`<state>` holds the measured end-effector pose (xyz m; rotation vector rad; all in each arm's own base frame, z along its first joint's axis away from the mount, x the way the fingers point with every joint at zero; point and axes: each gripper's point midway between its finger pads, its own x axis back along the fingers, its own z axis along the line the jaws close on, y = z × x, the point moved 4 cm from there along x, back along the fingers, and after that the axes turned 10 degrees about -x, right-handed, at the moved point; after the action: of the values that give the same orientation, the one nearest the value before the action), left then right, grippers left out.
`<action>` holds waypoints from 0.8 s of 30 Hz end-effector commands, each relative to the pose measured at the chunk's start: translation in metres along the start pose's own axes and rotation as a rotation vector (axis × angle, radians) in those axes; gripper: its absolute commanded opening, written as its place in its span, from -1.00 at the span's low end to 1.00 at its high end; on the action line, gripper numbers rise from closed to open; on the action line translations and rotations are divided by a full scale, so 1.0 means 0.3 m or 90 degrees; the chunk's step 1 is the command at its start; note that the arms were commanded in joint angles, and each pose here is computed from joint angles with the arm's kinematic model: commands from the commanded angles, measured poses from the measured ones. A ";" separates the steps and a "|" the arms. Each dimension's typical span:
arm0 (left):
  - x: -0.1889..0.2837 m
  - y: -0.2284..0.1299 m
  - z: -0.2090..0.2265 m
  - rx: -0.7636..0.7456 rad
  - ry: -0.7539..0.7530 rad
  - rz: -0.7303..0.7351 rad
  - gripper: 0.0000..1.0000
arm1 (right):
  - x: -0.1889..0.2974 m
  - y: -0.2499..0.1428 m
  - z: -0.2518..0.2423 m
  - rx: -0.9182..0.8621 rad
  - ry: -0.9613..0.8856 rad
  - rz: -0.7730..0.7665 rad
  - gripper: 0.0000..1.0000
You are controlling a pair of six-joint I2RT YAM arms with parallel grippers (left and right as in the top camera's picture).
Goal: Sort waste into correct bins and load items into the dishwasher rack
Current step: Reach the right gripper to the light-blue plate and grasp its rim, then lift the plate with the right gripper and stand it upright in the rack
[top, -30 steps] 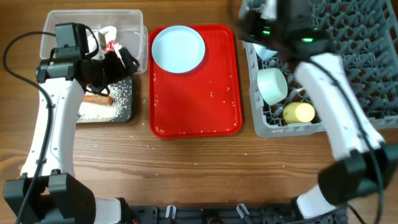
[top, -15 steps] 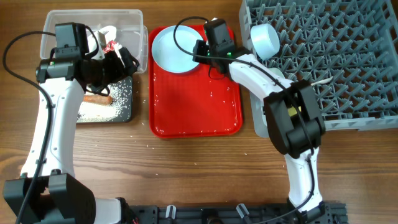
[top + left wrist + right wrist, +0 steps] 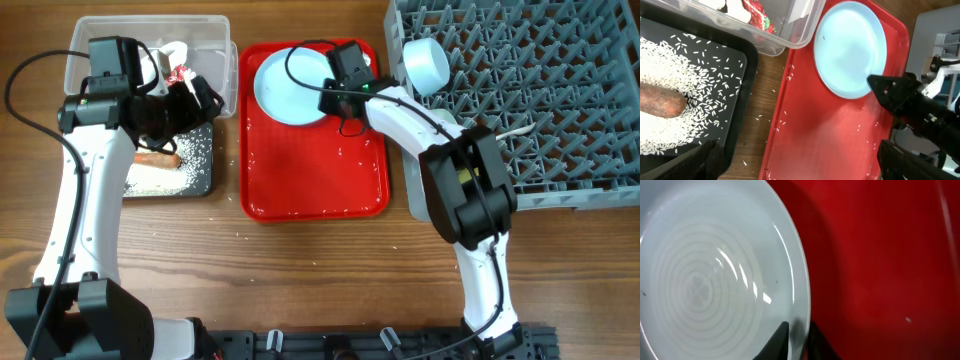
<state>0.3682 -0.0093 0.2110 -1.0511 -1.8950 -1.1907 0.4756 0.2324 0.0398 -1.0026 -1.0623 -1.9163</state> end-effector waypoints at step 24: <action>0.001 0.012 0.003 -0.005 0.004 -0.005 1.00 | 1.322 0.455 -0.256 0.115 -0.409 -0.619 -0.91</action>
<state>0.3682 -0.0093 0.2110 -1.0511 -1.8950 -1.1907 0.4063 0.0688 0.3827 -0.8119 -1.9987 -2.3268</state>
